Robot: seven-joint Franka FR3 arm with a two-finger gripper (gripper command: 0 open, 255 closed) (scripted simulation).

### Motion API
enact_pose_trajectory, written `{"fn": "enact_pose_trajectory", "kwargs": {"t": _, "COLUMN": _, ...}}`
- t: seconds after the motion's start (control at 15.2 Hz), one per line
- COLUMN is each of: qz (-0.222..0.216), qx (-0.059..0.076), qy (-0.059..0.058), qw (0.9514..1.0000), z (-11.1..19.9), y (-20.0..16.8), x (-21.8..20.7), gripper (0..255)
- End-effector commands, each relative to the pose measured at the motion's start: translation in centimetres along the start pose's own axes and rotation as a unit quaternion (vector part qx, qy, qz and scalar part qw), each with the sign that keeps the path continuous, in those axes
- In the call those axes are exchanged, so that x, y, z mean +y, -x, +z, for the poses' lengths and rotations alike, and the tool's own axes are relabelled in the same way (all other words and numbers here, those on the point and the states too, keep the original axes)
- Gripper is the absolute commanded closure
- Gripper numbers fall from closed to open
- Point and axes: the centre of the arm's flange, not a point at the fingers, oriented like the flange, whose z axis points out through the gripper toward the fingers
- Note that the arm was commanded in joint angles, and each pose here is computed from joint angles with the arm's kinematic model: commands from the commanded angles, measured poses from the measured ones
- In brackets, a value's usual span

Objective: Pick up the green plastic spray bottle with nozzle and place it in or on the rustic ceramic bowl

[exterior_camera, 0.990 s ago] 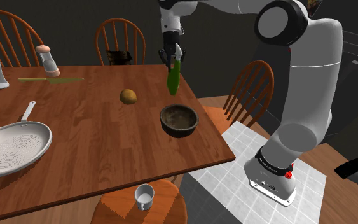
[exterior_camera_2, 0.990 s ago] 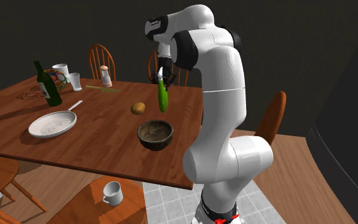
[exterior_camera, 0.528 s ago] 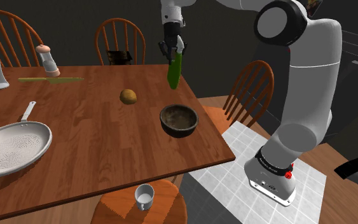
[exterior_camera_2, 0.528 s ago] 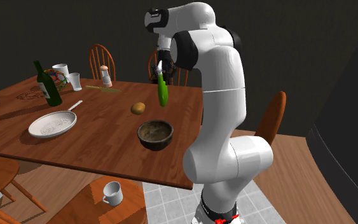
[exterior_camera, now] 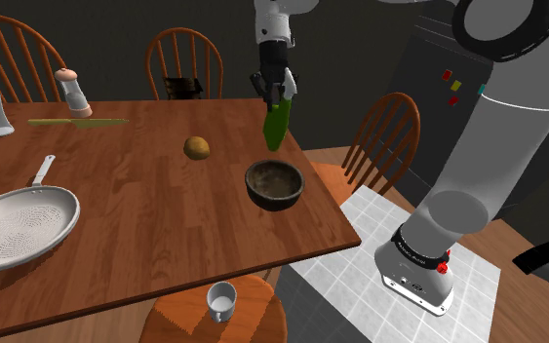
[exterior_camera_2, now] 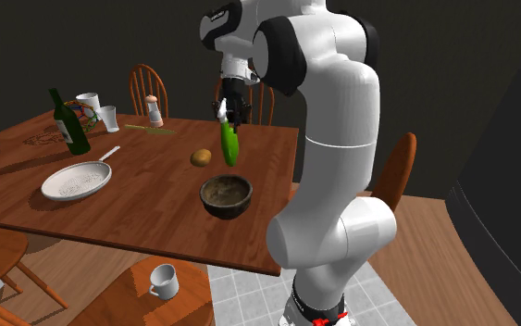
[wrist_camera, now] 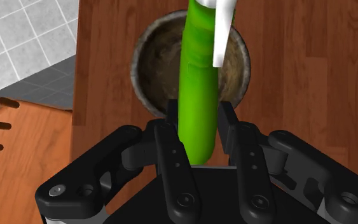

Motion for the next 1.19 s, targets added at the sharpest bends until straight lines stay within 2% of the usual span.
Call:
{"fn": "enact_pose_trajectory", "kwargs": {"t": 0.0, "qz": 0.0, "qx": 0.0, "qy": 0.0, "qw": 1.0, "z": 1.4, "y": 2.3, "x": -0.2, "gripper": 255}}
{"fn": "enact_pose_trajectory", "kwargs": {"t": 0.13, "qz": 0.0, "qx": 0.0, "qy": 0.0, "qw": 1.0, "z": 2.8, "y": 4.7, "x": -0.3, "gripper": 255}}
{"fn": "enact_pose_trajectory", "kwargs": {"t": 0.99, "qz": 0.0, "qx": 0.0, "qy": 0.0, "qw": 1.0, "z": 9.0, "y": 1.2, "x": -0.3, "gripper": 255}}
{"fn": "enact_pose_trajectory", "kwargs": {"t": 1.12, "qz": 0.0, "qx": 0.0, "qy": 0.0, "qw": 1.0, "z": 9.0, "y": 1.2, "x": -0.3, "gripper": 255}}
